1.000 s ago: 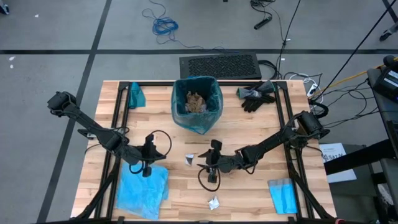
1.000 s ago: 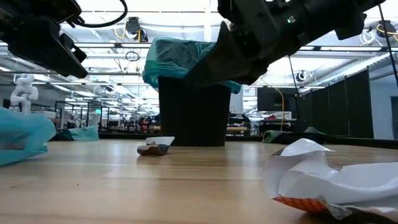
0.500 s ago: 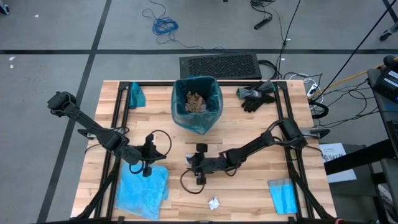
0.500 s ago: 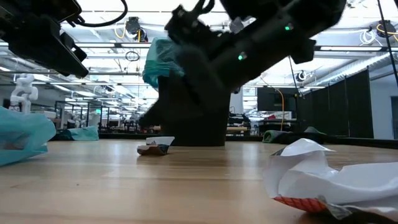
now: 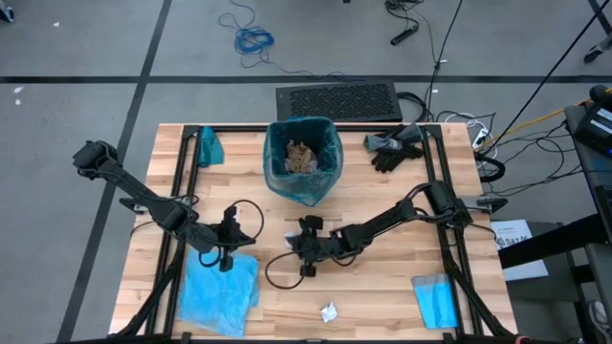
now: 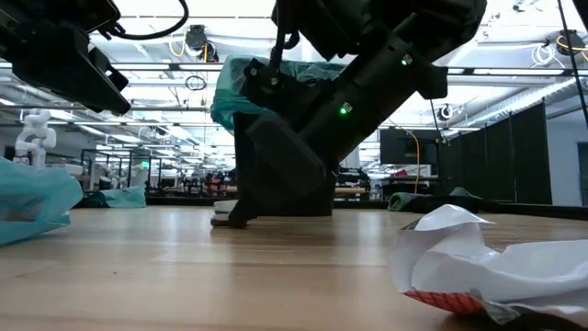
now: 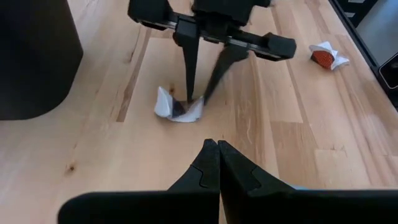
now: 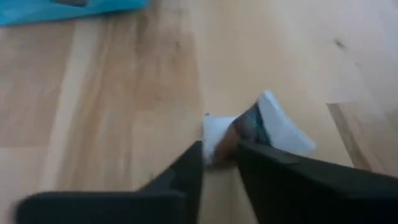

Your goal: Place trash/remove bag and relplace

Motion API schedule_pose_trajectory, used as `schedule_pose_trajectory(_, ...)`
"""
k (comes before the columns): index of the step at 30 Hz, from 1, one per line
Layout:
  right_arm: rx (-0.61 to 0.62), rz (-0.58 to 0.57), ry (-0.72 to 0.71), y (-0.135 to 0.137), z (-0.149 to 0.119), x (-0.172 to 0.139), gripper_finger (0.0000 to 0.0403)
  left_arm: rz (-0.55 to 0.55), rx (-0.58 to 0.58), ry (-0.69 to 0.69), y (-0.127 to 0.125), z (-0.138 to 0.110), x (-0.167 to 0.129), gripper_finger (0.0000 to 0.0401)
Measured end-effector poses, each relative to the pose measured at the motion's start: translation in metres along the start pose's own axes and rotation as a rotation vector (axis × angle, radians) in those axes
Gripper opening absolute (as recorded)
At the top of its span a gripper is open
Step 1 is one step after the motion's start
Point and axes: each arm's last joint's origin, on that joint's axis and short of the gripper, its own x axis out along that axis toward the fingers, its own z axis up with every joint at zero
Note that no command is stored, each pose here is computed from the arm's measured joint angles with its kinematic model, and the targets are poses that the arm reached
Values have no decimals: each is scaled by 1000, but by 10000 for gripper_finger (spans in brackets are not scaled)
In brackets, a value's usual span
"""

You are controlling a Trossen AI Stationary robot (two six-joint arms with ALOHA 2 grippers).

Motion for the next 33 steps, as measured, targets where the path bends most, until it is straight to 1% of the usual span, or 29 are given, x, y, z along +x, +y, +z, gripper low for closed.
schedule_pose_trajectory(1,2,-2,-1,0,0,0,34,0,0,0,0,0,0,0)
schedule_pose_trajectory(2,3,-5,-7,0,1,0,17,0,0,-1,0,0,0,0)
schedule_pose_trajectory(3,9,-9,-14,0,1,0,12,0,-1,0,0,0,0,0)
schedule_pose_trajectory(6,28,-5,-26,1,2,0,3,0,-1,-1,0,0,0,0)
schedule_pose_trajectory(11,44,15,-59,3,7,-4,1,0,-1,0,0,0,0,0)
schedule_pose_trajectory(13,45,32,-101,7,16,-13,1,0,-1,0,0,0,0,0)
schedule_pose_trajectory(15,32,44,-168,11,29,-29,0,0,0,0,0,0,0,0)
schedule_pose_trajectory(18,-1,12,-251,12,49,-55,0,0,8,0,0,0,0,0)
schedule_pose_trajectory(22,-36,-58,-339,-1,73,-86,0,-2,13,-6,0,1,0,0)
schedule_pose_trajectory(25,-50,-128,-399,-17,90,-104,0,-1,12,-9,0,1,0,0)
schedule_pose_trajectory(30,-43,-210,-507,-51,114,-123,0,5,12,-11,0,1,0,0)
schedule_pose_trajectory(33,-24,-258,-543,-73,123,-129,0,5,12,-11,0,1,0,0)
